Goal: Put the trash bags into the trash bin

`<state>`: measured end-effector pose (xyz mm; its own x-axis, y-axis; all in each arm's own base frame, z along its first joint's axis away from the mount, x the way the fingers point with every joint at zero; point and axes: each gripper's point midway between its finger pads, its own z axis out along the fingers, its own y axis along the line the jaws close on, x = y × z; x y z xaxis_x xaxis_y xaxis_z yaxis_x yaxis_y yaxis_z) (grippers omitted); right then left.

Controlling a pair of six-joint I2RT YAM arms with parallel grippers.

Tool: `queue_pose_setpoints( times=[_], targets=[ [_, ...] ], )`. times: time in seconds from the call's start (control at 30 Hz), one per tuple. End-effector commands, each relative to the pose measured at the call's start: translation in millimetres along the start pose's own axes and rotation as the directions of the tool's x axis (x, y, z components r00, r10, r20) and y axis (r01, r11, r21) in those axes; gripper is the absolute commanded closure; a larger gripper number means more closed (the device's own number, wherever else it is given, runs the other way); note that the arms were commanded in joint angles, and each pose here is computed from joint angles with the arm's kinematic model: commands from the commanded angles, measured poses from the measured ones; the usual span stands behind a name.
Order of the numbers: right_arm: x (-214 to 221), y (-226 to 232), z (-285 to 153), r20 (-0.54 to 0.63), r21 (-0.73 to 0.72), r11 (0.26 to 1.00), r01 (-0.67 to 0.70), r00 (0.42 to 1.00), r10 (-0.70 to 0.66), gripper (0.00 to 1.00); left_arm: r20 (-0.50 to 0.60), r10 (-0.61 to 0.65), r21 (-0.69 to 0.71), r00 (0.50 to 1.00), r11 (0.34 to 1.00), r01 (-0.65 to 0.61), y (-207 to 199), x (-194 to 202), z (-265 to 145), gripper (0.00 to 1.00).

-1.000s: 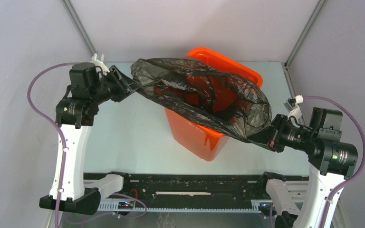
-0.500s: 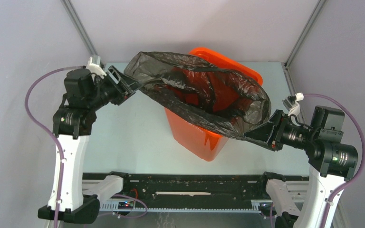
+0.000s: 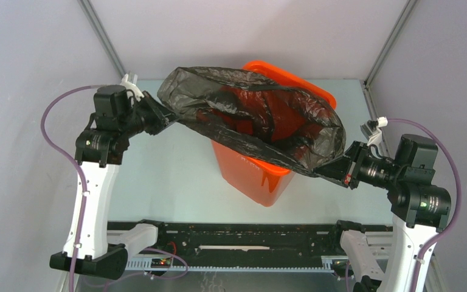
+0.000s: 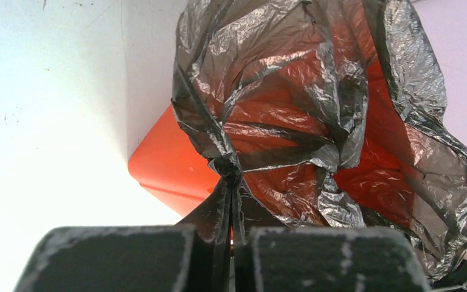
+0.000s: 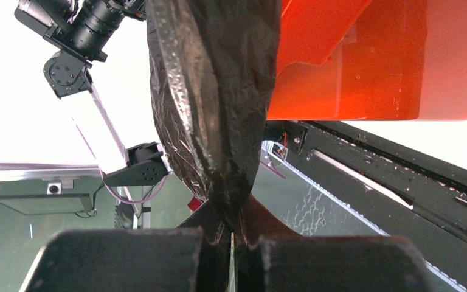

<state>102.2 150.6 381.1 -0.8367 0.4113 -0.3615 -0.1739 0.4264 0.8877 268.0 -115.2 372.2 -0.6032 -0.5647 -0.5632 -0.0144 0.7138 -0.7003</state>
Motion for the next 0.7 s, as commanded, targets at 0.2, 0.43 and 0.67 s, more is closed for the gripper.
queue_pose_setpoints(
  times=[0.2, 0.43, 0.67],
  targets=[
    [38, 0, -11, -0.058, -0.015, 0.995, 0.096, 0.994, -0.097, 1.0, 0.104, 0.05, 0.013, 0.993, 0.999, -0.051, 10, 14, -37, 1.0],
    [31, -37, -7, -0.053, 0.155, 0.986, 0.066, 0.997, -0.058, 1.0, 0.118, 0.057, -0.039, 0.991, 0.998, -0.053, 25, 9, -18, 1.0],
    [-3, -84, -3, 0.074, 0.363, 0.931, 0.045, 0.994, -0.077, 1.0, 0.169, 0.037, -0.037, 0.985, 0.999, -0.032, 31, -13, 26, 1.0]
  ],
)
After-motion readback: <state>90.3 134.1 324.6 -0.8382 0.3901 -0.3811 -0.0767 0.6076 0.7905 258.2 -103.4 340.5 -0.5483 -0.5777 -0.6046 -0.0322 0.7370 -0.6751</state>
